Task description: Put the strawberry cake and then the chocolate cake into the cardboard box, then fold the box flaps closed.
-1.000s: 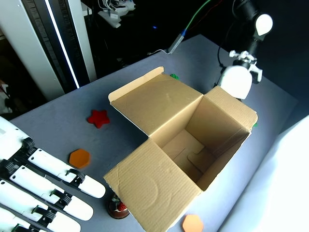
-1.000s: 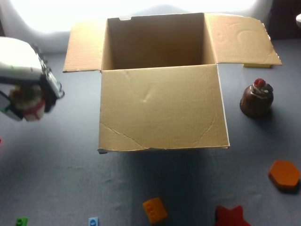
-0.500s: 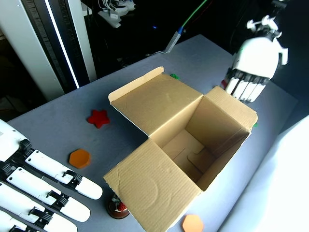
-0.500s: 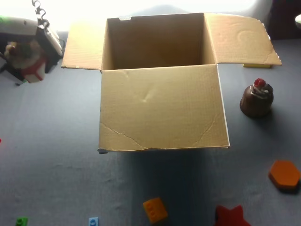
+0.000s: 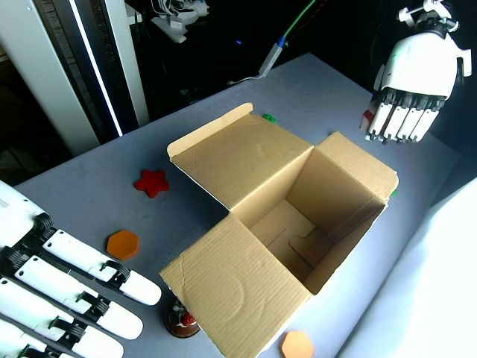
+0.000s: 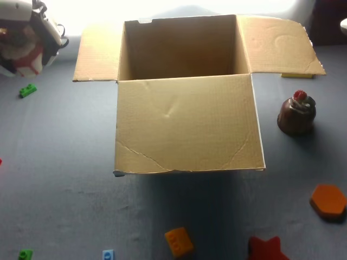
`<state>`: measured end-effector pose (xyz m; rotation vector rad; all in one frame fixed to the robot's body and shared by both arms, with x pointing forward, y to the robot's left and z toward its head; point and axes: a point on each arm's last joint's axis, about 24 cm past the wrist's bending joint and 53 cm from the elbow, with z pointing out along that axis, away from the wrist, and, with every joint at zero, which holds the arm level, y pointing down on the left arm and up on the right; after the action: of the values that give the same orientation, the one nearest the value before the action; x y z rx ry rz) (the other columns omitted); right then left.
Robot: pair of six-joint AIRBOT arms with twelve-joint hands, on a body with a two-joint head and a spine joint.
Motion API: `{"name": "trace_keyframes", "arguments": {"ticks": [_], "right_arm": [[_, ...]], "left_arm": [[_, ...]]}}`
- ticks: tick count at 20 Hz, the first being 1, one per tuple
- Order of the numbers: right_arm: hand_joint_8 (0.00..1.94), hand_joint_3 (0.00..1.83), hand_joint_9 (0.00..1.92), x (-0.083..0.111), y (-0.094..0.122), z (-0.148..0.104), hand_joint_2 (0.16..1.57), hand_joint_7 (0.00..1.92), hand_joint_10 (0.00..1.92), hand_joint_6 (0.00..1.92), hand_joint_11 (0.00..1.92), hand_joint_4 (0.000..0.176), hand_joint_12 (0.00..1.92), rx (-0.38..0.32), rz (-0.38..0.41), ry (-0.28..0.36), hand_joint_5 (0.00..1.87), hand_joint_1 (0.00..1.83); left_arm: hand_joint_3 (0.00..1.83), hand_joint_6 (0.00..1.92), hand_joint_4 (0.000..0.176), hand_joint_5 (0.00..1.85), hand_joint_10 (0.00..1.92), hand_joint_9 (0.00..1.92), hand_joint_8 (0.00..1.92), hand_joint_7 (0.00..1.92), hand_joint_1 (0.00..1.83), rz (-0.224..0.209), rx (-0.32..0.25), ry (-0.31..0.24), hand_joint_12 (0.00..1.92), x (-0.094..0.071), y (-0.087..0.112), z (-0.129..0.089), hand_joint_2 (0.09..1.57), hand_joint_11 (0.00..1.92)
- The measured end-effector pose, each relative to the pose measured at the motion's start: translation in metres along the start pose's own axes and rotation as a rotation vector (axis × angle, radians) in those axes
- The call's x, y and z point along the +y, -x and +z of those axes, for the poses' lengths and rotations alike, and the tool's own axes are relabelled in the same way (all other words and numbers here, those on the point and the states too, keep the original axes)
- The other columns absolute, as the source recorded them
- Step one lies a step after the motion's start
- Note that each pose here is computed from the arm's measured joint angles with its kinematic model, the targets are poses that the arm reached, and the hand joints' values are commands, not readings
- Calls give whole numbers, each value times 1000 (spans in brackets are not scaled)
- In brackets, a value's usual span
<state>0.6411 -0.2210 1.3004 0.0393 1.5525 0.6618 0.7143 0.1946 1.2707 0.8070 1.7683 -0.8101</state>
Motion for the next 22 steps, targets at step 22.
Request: {"name": "trace_keyframes", "arguments": {"ticks": [22], "right_arm": [[0, 24, 0, -2, -8, 0, 1117, 0, 0, 0, 0, 41, 0, 22, -9, -5, 0, 1125]], "left_arm": [[0, 739, 0, 1014, 1296, 969, 1115, 888, 1372, 107, 37, -246, 1336, -100, 52, 77, 1115, 901]]}}
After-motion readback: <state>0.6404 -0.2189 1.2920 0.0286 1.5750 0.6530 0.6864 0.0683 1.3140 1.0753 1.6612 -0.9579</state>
